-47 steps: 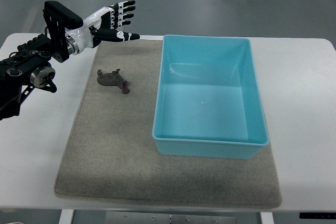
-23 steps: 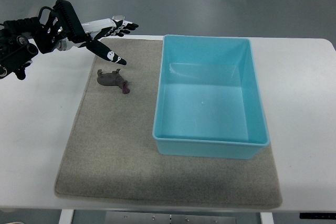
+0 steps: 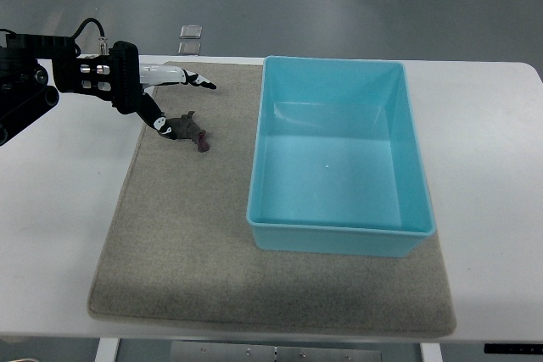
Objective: Place brown hippo in blue box with left hand
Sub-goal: 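Close the left hand's fingers around the brown hippo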
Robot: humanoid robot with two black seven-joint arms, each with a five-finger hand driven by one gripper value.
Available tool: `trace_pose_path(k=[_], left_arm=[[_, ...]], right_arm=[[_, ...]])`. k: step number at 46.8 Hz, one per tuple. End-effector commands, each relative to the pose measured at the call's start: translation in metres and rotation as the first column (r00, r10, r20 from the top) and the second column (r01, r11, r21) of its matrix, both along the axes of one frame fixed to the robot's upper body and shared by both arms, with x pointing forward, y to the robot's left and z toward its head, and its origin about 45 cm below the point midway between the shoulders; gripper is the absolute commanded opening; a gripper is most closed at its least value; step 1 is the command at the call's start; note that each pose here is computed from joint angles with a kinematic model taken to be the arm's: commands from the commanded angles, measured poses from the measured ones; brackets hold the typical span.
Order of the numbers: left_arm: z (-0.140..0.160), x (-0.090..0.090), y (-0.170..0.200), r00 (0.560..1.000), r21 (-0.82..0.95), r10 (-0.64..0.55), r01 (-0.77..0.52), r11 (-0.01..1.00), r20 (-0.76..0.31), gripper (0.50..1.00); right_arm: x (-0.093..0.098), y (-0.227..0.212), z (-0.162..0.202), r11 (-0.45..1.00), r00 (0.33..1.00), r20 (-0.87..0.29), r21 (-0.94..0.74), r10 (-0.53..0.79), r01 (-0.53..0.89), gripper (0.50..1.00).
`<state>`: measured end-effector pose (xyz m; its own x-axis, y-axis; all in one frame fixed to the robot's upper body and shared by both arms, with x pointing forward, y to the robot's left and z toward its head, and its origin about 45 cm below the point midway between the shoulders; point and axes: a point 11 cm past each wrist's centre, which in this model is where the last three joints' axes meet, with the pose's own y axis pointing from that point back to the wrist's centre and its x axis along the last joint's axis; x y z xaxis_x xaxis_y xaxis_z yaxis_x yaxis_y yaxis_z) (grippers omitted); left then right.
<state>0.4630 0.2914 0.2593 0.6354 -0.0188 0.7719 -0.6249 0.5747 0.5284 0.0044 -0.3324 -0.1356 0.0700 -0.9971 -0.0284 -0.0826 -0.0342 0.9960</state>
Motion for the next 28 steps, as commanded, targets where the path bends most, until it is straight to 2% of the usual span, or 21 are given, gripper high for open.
trace_pose_path(k=[1,12,28], left_arm=[[-0.0012,-0.0018,-0.0045,0.999,0.027,-0.029,0.029,0.999,0.012,0.994],[-0.0096,-0.0075,-0.0118,0.995,0.107,-0.096,0.094,0.990,0.015,0.994],[-0.0095,-0.0063,-0.0090,0.996,0.120,-0.090,0.087,0.989,0.019,0.981]], right_arm=[[0.0000,0.0000,0.0000,1.000,1.000,0.000,0.000,0.000,0.000,0.936],[0.0000,-0.0005,0.0001,1.000,1.000,0.000,-0.002,0.000,0.000,0.936],[0.0000,0.0000,0.0000,1.000,1.000,0.000,0.000,0.000,0.000,0.936]])
